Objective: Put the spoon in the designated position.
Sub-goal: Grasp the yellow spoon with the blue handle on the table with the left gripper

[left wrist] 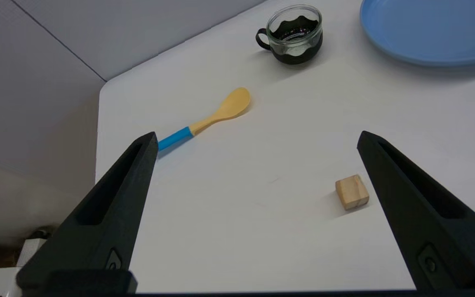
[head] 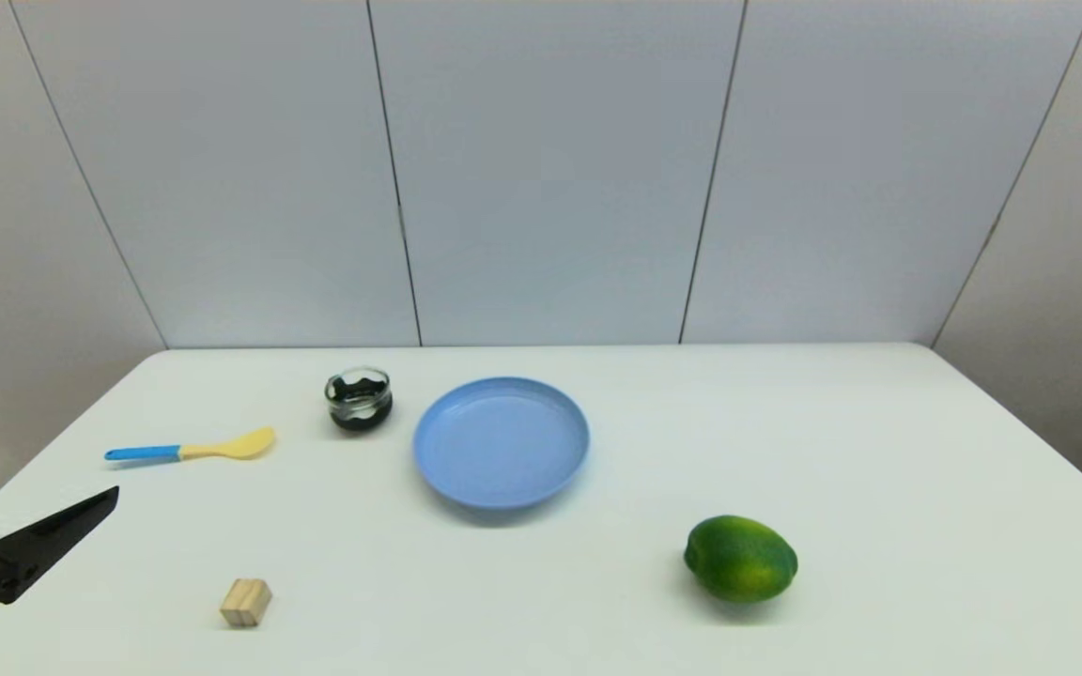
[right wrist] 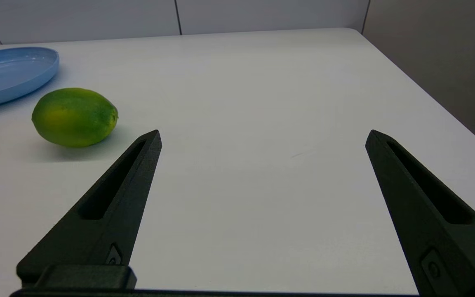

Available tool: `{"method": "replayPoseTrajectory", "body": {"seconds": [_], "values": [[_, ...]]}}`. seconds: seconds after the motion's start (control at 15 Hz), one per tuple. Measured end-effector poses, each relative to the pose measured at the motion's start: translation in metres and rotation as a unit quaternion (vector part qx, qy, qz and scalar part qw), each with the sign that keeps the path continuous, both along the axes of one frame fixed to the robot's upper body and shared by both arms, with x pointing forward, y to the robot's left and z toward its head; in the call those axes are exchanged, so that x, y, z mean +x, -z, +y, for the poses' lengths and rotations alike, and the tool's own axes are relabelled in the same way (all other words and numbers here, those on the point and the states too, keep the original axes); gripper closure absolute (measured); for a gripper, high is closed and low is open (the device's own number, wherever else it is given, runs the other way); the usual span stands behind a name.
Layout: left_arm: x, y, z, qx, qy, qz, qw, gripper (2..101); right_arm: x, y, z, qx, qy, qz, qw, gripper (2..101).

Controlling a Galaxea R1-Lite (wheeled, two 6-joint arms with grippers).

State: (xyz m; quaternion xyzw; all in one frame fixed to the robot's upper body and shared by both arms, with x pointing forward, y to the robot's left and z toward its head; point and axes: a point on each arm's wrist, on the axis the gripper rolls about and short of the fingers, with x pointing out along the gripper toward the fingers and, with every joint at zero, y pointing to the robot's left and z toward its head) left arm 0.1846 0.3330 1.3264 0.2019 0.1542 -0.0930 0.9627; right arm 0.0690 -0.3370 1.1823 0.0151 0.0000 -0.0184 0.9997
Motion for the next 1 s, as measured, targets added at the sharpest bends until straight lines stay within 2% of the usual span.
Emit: {"method": "replayPoseTrajectory", "body": {"seconds": [0.2, 0.33, 0.47, 1.0], "values": [[0.008, -0.003, 0.002, 0.000, 0.001, 0.023, 1.000, 5.3, 0.000, 0.000, 0.000, 0.000, 0.000, 0.000, 1.0000, 4.3], [0.013, -0.003, 0.004, -0.006, 0.030, 0.039, 0.999, 5.3, 0.000, 0.000, 0.000, 0.000, 0.000, 0.000, 1.0000, 4.3], [0.022, -0.004, 0.010, 0.003, 0.062, 0.043, 0.997, 5.3, 0.000, 0.000, 0.000, 0.000, 0.000, 0.000, 1.0000, 4.3], [0.069, 0.013, 0.044, -0.011, 0.168, 0.069, 0.983, 5.3, 0.000, 0.000, 0.000, 0.000, 0.000, 0.000, 1.0000, 4.3]]}}
